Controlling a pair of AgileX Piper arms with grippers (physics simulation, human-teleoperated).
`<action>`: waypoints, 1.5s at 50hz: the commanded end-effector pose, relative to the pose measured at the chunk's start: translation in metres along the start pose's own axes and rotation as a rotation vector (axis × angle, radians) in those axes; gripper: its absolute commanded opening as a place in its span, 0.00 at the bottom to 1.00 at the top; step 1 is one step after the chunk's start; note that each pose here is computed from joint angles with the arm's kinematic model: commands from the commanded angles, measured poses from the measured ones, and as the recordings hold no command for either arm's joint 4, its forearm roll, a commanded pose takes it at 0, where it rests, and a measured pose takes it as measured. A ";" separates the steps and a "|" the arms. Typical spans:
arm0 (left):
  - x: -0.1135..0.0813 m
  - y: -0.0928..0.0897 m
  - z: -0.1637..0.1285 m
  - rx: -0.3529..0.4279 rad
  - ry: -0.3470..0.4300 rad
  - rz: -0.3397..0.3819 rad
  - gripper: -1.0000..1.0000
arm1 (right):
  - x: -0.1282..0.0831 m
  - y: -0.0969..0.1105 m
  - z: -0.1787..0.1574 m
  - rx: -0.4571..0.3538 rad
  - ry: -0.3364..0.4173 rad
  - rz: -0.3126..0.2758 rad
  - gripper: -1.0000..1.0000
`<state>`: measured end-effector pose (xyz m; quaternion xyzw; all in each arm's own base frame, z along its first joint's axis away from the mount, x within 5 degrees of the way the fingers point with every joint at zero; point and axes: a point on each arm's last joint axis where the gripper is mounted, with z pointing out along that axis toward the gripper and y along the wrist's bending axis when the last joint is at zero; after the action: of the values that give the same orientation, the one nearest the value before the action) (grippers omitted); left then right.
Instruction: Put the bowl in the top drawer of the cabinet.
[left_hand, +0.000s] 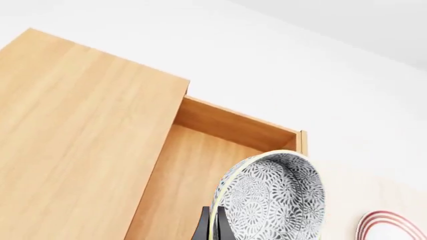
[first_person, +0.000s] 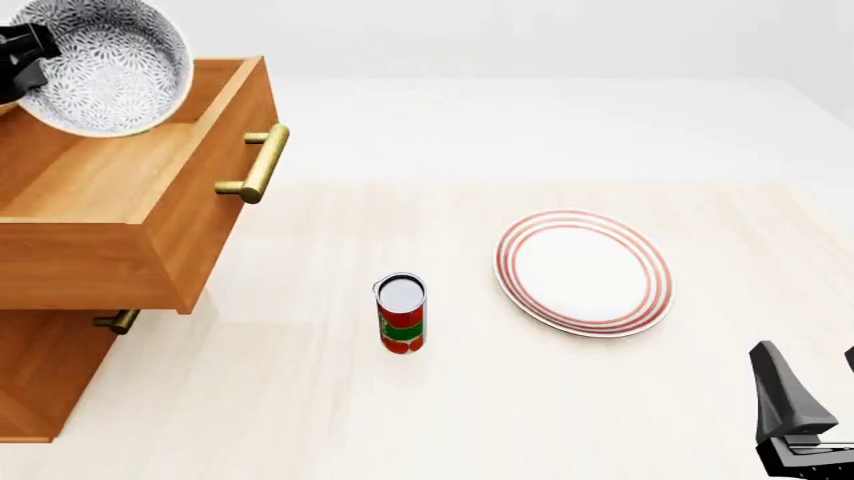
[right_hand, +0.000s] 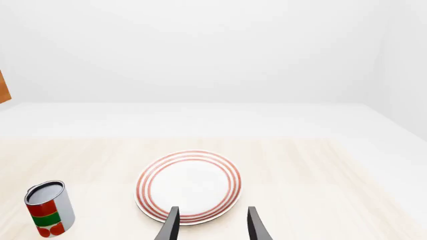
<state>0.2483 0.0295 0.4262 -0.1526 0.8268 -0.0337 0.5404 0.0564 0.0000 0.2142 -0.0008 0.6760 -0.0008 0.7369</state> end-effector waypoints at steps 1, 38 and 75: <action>0.001 0.003 0.004 -0.007 0.000 0.002 0.00 | 0.000 0.000 0.000 0.000 0.000 0.000 1.00; 0.014 0.012 0.021 -0.034 0.033 0.021 0.00 | 0.000 0.000 0.000 0.000 0.000 0.000 1.00; 0.017 0.020 0.042 -0.061 0.054 0.040 0.00 | 0.000 0.000 0.000 0.000 0.000 0.000 1.00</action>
<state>0.2709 0.0459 0.3903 -0.1528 0.8450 -0.0044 0.5124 0.0564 0.0000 0.2142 -0.0008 0.6760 -0.0008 0.7369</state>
